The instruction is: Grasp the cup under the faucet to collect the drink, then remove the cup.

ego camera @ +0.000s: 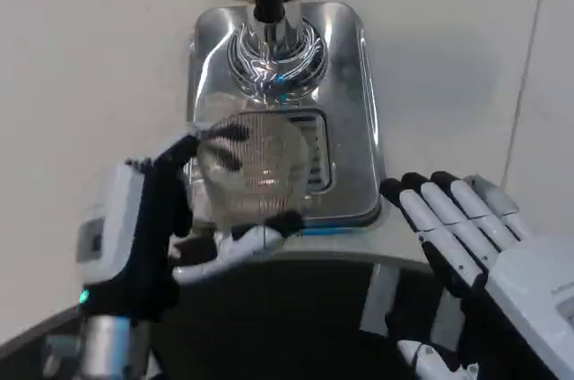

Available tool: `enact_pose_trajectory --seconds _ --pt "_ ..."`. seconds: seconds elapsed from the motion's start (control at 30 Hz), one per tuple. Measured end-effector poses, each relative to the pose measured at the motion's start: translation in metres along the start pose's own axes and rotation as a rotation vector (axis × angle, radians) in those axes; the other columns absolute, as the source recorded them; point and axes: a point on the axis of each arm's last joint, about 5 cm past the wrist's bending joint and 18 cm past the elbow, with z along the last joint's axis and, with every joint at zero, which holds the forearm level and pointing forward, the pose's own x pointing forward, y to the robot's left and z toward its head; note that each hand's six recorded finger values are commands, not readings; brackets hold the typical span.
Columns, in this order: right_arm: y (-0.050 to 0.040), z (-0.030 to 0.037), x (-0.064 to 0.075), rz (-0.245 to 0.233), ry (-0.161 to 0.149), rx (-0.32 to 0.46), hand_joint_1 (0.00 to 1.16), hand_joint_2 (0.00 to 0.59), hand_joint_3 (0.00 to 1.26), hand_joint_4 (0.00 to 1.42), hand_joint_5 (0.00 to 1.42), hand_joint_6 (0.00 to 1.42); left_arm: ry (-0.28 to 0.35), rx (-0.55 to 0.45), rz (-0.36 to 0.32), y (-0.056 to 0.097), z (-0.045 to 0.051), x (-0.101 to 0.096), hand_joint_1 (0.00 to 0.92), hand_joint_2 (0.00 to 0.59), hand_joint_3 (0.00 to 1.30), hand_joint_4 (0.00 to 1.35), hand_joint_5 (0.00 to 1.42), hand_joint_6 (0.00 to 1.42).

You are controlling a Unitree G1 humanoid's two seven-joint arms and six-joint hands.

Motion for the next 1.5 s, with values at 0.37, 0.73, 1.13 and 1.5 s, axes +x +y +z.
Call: enact_pose_trajectory --seconds 0.37,0.73,1.13,1.5 --pt "-0.0060 0.0068 -0.002 0.017 0.040 -0.021 0.13 0.507 0.00 0.00 0.00 0.00 0.049 -0.011 -0.025 -0.028 -0.0173 0.034 0.668 0.096 1.14 1.14 1.36 1.42" --pt "-0.0026 0.0179 -0.011 0.031 0.085 0.004 0.14 0.513 0.00 0.00 0.00 0.00 0.045 0.036 0.022 -0.039 -0.0249 0.072 0.668 0.096 1.14 1.14 1.36 1.42" --pt "-0.0067 0.0200 -0.015 0.015 0.089 -0.023 0.16 0.516 0.00 0.00 0.00 0.00 0.050 0.050 0.036 -0.046 -0.0254 0.083 0.454 0.049 0.58 0.57 0.91 1.08" --pt "-0.0060 0.0194 -0.010 -0.005 0.069 -0.017 0.17 0.516 0.00 0.00 0.00 0.00 0.008 0.094 0.008 -0.035 -0.0288 0.086 0.193 0.039 0.09 0.00 0.34 0.30"
